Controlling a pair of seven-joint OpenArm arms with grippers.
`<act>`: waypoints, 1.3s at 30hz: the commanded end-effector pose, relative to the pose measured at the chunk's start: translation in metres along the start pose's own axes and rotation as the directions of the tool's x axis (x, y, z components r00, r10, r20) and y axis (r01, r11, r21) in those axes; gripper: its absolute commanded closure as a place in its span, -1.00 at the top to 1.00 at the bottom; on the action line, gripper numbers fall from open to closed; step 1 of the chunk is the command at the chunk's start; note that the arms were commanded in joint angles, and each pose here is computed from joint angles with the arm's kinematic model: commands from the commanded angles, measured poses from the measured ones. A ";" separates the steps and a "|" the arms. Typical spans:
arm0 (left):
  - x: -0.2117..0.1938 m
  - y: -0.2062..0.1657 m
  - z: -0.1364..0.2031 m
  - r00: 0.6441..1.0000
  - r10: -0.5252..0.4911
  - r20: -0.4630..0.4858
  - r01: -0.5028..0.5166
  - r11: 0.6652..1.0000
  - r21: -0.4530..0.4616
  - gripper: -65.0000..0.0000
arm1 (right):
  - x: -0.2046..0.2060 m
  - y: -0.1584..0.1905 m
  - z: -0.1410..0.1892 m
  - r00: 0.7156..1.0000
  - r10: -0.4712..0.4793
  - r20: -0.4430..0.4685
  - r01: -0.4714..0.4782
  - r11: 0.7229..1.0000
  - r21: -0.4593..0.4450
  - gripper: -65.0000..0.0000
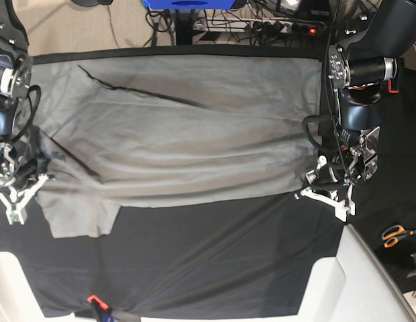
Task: Fold the T-shirt properly
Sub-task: 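Press the folded side flat with the left gripper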
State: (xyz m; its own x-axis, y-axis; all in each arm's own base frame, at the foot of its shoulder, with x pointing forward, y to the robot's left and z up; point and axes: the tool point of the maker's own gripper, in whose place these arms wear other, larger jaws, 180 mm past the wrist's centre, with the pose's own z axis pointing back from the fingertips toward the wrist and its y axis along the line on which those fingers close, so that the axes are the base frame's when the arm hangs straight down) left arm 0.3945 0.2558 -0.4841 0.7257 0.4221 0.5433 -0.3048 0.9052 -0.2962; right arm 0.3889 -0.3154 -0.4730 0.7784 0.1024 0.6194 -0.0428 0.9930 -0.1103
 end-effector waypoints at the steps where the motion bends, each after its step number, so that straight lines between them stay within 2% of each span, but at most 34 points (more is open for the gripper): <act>1: 0.019 0.001 0.005 0.999 -0.023 0.026 0.022 1.000 0.012 -1.00 | 0.030 -0.014 0.005 0.997 0.004 0.072 -0.002 1.000 -0.025 -1.00; 4: 0.046 -0.011 0.014 0.995 -0.051 0.091 0.052 0.999 -0.009 -1.00 | 0.038 -0.015 0.006 0.996 0.004 0.087 -0.002 1.000 -0.027 -1.00; 12: 0.075 -0.033 0.027 0.984 -0.087 0.159 0.094 0.995 -0.043 -1.00 | 0.054 -0.016 0.007 0.994 0.003 0.113 0.001 1.000 -0.030 -1.00; 14: 0.079 -0.035 0.030 0.981 -0.089 0.171 0.098 0.994 -0.045 -1.00 | 0.065 -0.017 0.008 0.989 0.003 0.151 0.001 1.000 -0.031 -1.00; 18: 0.084 -0.040 0.034 0.981 -0.096 0.169 0.106 0.993 -0.053 -1.00 | 0.073 -0.017 0.010 0.980 0.007 0.197 -0.001 1.000 -0.031 -1.00; 25: 0.100 -0.050 0.046 0.973 -0.118 0.197 0.134 0.989 -0.066 -1.00 | 0.078 -0.017 0.010 0.978 0.007 0.209 -0.001 0.999 -0.032 -1.00; 31: 0.109 -0.056 0.054 0.964 -0.133 0.229 0.153 0.986 -0.071 -1.00 | 0.089 -0.018 0.014 0.959 0.011 0.284 -0.001 0.999 -0.033 -1.00; 39: 0.103 -0.055 0.053 0.970 -0.137 0.203 0.154 0.986 -0.070 -1.00 | 0.096 -0.021 0.017 0.948 0.020 0.318 -0.008 0.999 -0.039 -1.00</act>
State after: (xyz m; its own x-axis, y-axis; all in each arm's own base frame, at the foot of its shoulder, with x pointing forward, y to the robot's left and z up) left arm 0.4367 0.2440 -0.3955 0.6754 0.2966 0.6752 -0.1527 0.9520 -0.2655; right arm 0.4359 -0.3130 -0.4267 0.6014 0.1259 0.7890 -0.0439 0.9912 -0.1248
